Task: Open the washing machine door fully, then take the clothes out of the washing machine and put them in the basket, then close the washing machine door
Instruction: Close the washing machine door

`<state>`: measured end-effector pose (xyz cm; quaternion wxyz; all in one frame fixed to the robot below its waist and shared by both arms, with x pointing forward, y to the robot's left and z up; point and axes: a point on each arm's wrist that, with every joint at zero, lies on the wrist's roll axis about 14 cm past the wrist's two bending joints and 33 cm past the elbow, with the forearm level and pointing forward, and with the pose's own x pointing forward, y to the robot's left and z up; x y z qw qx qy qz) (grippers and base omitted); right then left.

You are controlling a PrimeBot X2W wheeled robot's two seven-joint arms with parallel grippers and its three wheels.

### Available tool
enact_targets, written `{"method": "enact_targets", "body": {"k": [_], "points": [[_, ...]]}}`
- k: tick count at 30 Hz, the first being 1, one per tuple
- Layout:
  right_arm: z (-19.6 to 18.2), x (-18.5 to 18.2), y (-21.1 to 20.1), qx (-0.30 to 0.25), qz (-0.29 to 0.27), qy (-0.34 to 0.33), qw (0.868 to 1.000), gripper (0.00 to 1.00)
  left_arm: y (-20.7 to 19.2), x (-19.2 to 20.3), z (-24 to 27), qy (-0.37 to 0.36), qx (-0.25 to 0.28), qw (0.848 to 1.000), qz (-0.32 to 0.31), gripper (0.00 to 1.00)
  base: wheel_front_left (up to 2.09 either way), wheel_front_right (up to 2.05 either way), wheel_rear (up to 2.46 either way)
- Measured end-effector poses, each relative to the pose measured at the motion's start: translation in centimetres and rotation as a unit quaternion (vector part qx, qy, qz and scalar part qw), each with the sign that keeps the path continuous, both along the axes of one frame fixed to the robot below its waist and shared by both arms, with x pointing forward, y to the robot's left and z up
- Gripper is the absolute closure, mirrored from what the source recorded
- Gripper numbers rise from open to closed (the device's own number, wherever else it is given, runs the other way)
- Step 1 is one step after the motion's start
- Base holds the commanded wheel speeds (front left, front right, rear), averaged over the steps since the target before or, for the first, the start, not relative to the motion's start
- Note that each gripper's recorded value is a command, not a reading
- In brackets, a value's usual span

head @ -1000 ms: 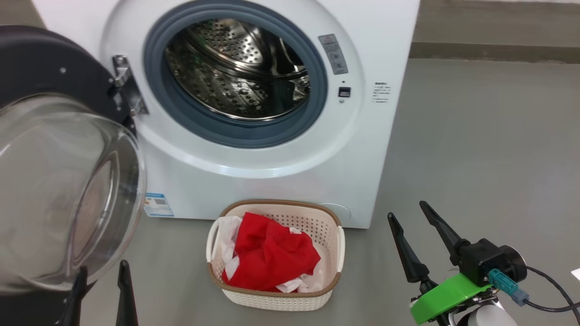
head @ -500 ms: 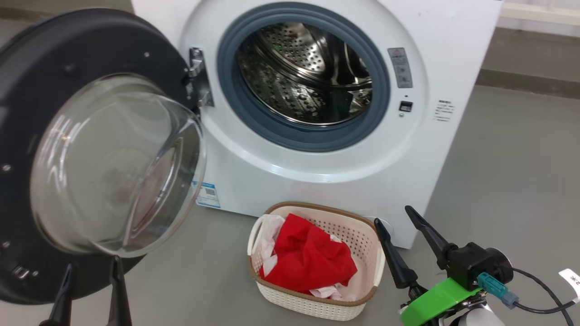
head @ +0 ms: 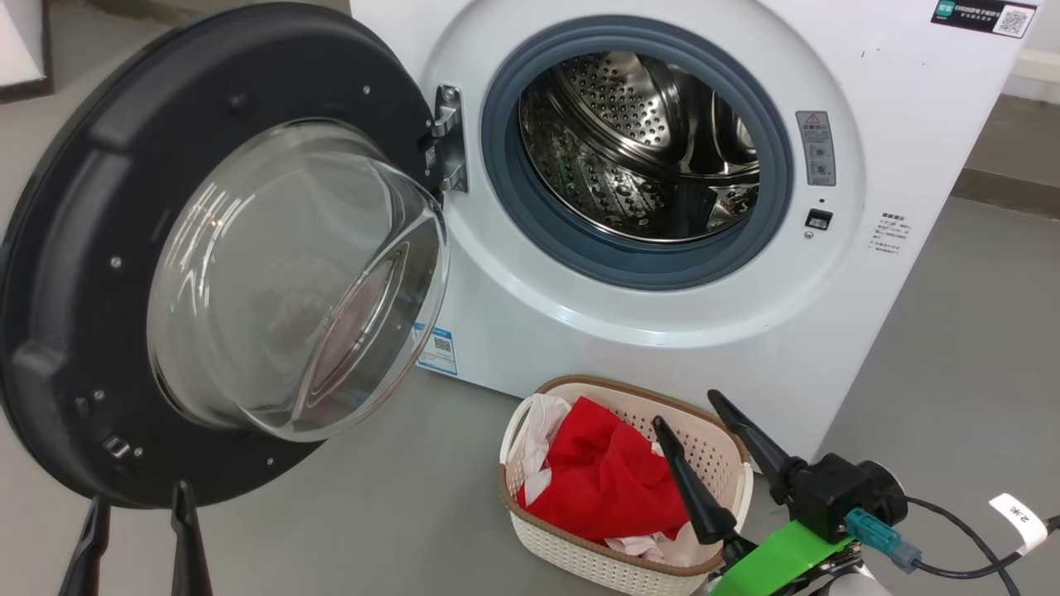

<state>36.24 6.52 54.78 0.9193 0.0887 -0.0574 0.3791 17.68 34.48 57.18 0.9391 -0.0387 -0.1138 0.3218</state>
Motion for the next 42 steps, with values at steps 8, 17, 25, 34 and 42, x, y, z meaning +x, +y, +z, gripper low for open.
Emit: {"method": "enact_targets", "body": {"k": [8, 17, 25, 34, 42], "points": [[-0.5, -0.3, 0.7, -0.005, 0.013, 0.005, 1.000, 0.00, 0.2, -0.6, -0.5, 0.005, -0.005, 1.000, 0.010, 0.60, 0.00, 0.00, 0.00], [-0.7, -0.4, 0.8, -0.008, 0.014, 0.008, 1.000, 0.00, 2.0, -1.8, 1.1, -0.019, 0.022, 0.998, 0.051, 1.00, 0.00, 0.00, 0.00], [-0.5, -0.2, 0.0, -0.006, 0.001, 0.005, 1.000, 0.00, 5.6, -2.2, 6.6, -0.102, 0.054, 0.988, 0.099, 1.00, 0.00, 0.00, 0.00], [-0.1, -0.1, -0.9, -0.005, -0.012, 0.000, 1.000, 0.00, 11.9, -0.1, 8.7, -0.187, -0.031, 0.976, 0.106, 1.00, 0.00, 0.00, 0.00], [-0.4, 0.0, -1.9, -0.009, -0.028, 0.002, 1.000, 0.00, 15.5, 4.1, 7.6, -0.188, -0.172, 0.964, 0.082, 1.00, 0.00, 0.00, 0.00]]}}
